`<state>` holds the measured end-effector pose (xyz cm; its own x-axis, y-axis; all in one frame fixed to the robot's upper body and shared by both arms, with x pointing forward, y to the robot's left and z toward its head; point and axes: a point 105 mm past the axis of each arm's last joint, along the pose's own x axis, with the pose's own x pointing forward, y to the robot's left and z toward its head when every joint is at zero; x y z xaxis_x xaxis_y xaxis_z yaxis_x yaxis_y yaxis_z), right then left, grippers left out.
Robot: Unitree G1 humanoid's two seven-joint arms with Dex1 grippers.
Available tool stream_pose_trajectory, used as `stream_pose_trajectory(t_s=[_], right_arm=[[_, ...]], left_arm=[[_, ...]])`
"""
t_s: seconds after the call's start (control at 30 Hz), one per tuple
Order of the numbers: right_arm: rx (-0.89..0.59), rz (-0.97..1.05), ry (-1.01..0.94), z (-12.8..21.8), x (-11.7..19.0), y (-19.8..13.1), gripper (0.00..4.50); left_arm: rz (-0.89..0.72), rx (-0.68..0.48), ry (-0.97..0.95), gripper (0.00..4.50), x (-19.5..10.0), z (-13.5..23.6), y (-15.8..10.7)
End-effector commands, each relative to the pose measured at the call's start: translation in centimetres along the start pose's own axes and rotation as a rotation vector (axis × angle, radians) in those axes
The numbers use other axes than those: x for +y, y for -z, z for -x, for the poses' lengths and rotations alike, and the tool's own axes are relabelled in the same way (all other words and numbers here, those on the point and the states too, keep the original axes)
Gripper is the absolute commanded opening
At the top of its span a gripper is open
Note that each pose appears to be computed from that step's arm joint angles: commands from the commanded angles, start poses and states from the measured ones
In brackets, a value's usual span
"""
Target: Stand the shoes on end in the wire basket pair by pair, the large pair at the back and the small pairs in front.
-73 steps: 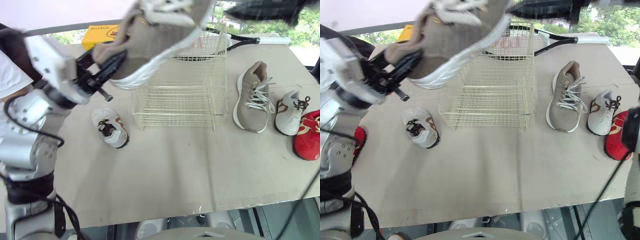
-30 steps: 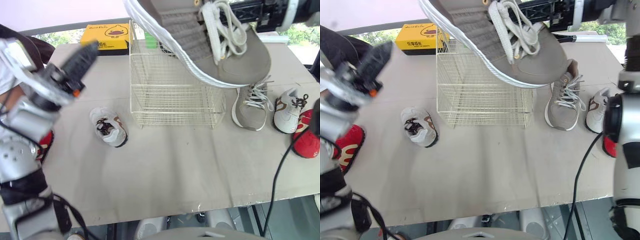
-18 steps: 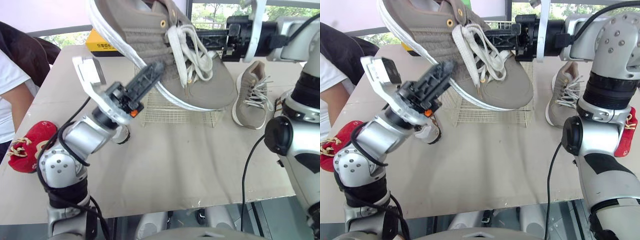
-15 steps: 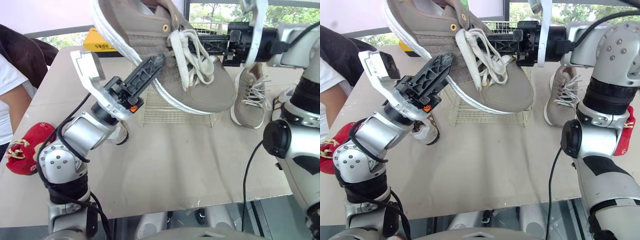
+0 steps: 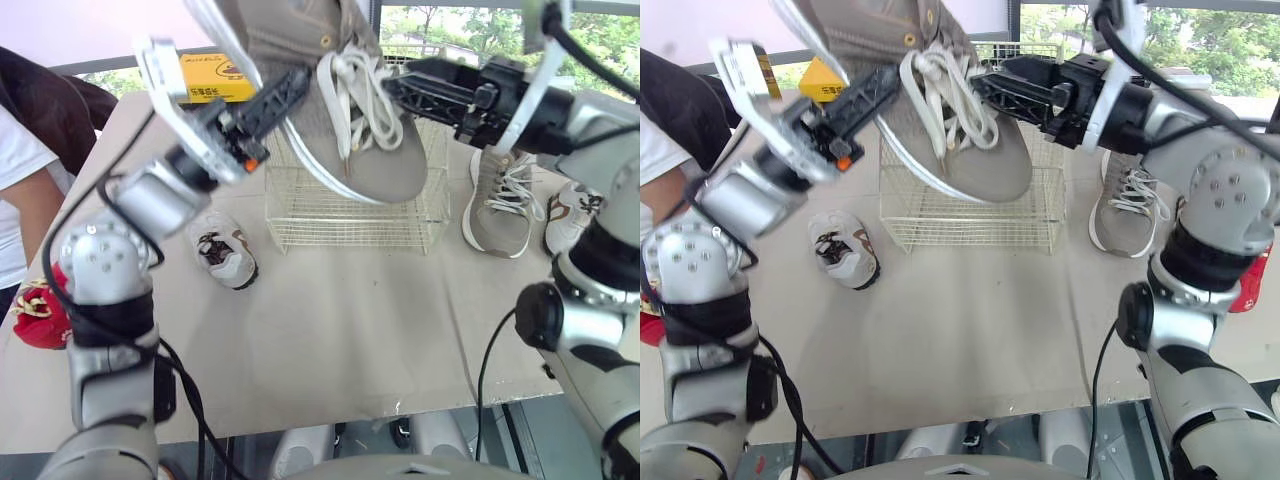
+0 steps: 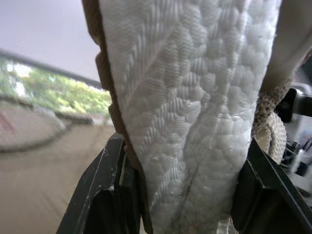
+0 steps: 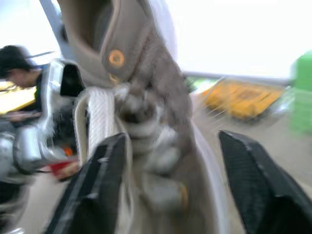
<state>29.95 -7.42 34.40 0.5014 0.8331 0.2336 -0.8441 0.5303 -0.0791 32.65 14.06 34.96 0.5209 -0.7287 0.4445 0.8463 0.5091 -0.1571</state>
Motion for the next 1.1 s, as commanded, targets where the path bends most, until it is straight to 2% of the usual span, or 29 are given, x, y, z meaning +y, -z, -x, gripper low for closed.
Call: stream_pose_trajectory(t_s=[0.03, 0.17, 0.2, 0.3, 0.33, 0.4, 0.53, 0.67, 0.83, 1.0, 1.07, 1.1], right_arm=[[-0.126, 0.199, -0.027, 1.0, 2.7, -2.0, 3.80], [-0.169, 0.311, 0.047, 2.9, 3.0, -1.0, 3.80], [-0.157, 0.307, 0.052, 3.6, 3.0, -0.5, 3.80], [-0.112, 0.276, 0.103, 5.1, 2.6, 0.8, 3.80], [-0.093, 0.301, 0.149, 5.7, 2.2, 1.1, 4.05], [-0.053, 0.339, 0.208, 6.9, 2.1, 1.8, 4.46], [-0.008, 0.356, 0.253, 8.0, 2.6, 2.9, 4.46], [-0.006, 0.366, 0.292, 8.5, 2.9, 3.1, 4.46], [0.000, 0.356, 0.306, 8.8, 3.4, 3.4, 4.46], [0.035, 0.338, 0.305, 9.4, 3.8, 4.0, 4.46], [0.051, 0.334, 0.299, 9.6, 3.8, 4.3, 4.46], [0.058, 0.332, 0.297, 9.7, 3.8, 4.4, 4.50]], left_arm=[[-0.328, -0.164, 0.049, 1.84, 1.1, -1.7, -7.7], [-0.666, -0.160, 0.080, 1.84, 2.7, -4.1, -10.7], [-0.734, -0.141, 0.101, 1.84, 2.8, -4.6, -10.8], [-0.800, -0.069, 0.149, 1.84, 3.2, -5.6, -10.0], [-0.818, -0.033, 0.163, 1.84, 3.4, -5.7, -9.4], [-0.805, 0.034, 0.175, 1.84, 3.9, -5.9, -8.2], [-0.857, 0.179, 0.194, 1.84, 5.0, -5.9, -5.5], [-0.902, 0.258, 0.196, 1.84, 5.7, -6.1, -3.1], [-0.863, 0.290, 0.172, 1.84, 6.4, -5.9, -2.1], [-0.835, 0.447, 0.126, 1.84, 8.5, -4.0, 0.0], [-0.833, 0.476, 0.093, 1.84, 9.2, -3.4, 0.3], [-0.822, 0.490, 0.072, 2.84, 9.6, -3.0, 0.5]])
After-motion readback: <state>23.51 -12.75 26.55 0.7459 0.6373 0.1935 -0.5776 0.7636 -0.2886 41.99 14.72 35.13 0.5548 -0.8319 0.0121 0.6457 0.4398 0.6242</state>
